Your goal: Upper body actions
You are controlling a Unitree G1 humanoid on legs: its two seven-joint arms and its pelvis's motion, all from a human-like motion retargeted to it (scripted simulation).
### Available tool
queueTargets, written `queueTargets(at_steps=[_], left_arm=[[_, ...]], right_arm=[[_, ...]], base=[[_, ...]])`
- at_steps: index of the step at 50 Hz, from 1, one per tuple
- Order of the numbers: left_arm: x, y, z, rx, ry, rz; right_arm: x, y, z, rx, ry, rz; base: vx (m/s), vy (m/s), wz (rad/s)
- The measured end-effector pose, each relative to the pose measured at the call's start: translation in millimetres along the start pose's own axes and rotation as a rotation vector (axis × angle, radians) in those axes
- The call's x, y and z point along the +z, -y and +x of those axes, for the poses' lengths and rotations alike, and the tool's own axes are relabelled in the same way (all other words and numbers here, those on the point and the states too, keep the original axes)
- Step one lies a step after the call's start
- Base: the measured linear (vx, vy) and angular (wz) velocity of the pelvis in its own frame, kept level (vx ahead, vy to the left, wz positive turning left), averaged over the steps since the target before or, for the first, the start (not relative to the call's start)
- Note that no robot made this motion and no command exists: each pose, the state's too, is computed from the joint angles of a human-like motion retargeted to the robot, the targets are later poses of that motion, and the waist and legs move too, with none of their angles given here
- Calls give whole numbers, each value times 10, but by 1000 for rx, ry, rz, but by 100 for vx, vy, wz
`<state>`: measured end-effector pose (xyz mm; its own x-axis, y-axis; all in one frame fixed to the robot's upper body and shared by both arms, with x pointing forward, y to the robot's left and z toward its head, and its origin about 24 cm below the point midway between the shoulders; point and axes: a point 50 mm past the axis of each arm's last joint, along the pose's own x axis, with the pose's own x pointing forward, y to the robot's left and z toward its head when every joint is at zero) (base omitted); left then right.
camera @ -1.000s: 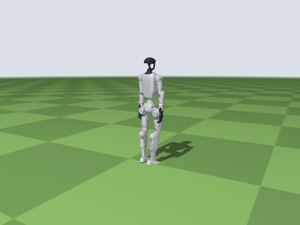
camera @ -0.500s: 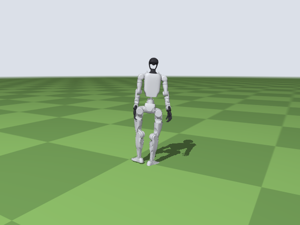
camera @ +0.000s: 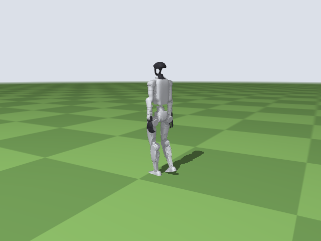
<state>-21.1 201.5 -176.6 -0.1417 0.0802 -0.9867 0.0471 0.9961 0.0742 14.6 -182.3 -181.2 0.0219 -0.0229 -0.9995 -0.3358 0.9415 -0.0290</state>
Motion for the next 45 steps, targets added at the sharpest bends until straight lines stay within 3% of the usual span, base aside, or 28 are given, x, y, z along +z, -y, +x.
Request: queueTargets(at_steps=[10, 24, 45], left_arm=[[370, 18, -33, 5, 120, 187], [8, 92, 1, -1, -15, 172], [621, -179, -100, 53, 165, 306]], right_arm=[[-147, -26, -8, 8, -61, -25], [-510, 1, -71, -1, -222, -1], [-335, 106, -48, -50, -149, -71]], base=[[35, -8, 124], [8, 5, 73], [-31, -13, -129]])
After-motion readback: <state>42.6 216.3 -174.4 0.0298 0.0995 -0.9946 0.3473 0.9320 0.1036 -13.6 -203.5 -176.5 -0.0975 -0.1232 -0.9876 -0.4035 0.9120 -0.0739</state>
